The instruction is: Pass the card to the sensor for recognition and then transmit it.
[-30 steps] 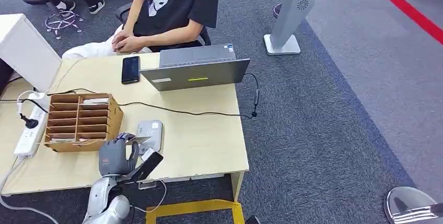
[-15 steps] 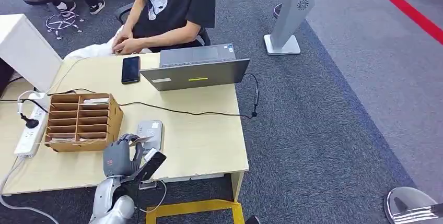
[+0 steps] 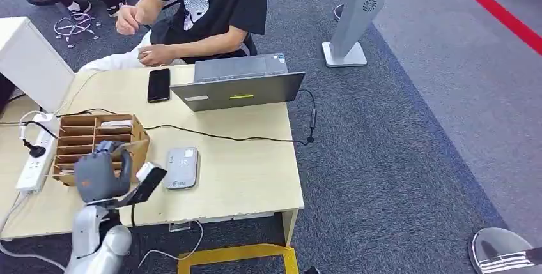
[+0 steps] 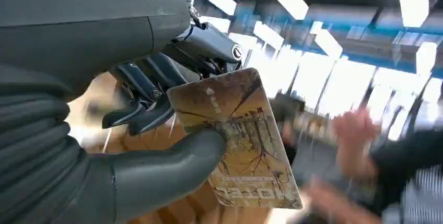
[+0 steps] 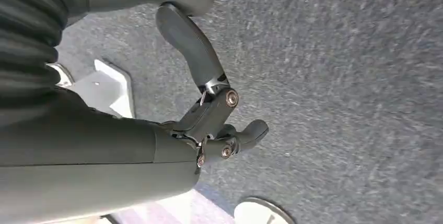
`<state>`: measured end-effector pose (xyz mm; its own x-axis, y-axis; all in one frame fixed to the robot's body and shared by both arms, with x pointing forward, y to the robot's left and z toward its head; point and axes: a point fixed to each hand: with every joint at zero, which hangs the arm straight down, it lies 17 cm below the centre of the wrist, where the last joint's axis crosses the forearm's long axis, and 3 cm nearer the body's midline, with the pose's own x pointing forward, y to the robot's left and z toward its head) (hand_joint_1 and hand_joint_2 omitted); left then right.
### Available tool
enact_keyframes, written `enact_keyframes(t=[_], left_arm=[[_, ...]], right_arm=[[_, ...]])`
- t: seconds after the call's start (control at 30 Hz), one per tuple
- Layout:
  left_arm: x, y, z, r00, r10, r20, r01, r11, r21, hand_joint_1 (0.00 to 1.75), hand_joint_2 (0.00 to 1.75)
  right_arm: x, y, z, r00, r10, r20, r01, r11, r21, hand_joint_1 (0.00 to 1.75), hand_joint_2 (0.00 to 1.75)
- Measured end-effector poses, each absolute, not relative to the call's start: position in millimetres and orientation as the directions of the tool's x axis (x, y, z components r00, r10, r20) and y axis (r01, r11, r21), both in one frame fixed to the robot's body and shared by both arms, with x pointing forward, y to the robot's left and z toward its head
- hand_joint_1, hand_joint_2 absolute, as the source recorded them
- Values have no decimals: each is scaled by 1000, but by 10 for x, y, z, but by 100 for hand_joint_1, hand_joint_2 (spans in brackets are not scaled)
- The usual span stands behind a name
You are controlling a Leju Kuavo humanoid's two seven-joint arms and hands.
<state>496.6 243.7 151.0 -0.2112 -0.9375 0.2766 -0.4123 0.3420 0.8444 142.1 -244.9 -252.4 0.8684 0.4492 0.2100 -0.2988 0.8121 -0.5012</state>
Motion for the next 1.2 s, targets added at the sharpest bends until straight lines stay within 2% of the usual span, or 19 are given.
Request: enact_keyframes(t=[0.13, 0.4, 0.77, 1.03, 1.07, 1.1, 1.13, 1.2], left_arm=[[5083, 2765, 2169, -200, -972, 124, -535, 215, 817, 175, 175], [5207, 3010, 3034, -166, -986, -12, -664, 103, 741, 175, 175], [5283, 3077, 3446, -141, -989, -53, -728, 67, 682, 175, 175], [5320, 2948, 3548, -162, -986, -41, -741, 94, 665, 175, 175], [5323, 2932, 3548, -165, -986, -35, -741, 100, 664, 14, 175], [5323, 2918, 3549, -169, -985, -30, -740, 107, 664, 14, 175], [5321, 2906, 3552, -172, -985, -24, -741, 113, 662, 0, 175], [5315, 2891, 3568, -175, -984, -16, -745, 122, 656, 0, 175]], right_arm=[[1368, -2461, -2536, 873, 445, 200, -300, 812, -500, 0, 175], [1356, -2481, -2538, 874, 447, 191, -303, 809, -504, 0, 175], [1392, -2481, -2531, 876, 441, 197, -296, 812, -503, 0, 175], [1443, -2477, -2520, 876, 436, 208, -287, 815, -503, 0, 175], [1446, -2476, -2519, 876, 435, 210, -285, 816, -502, 0, 175], [1448, -2475, -2518, 875, 436, 211, -285, 816, -502, 0, 175], [1449, -2474, -2518, 875, 436, 212, -285, 816, -502, 0, 175], [1450, -2474, -2518, 876, 434, 212, -283, 817, -502, 0, 175]])
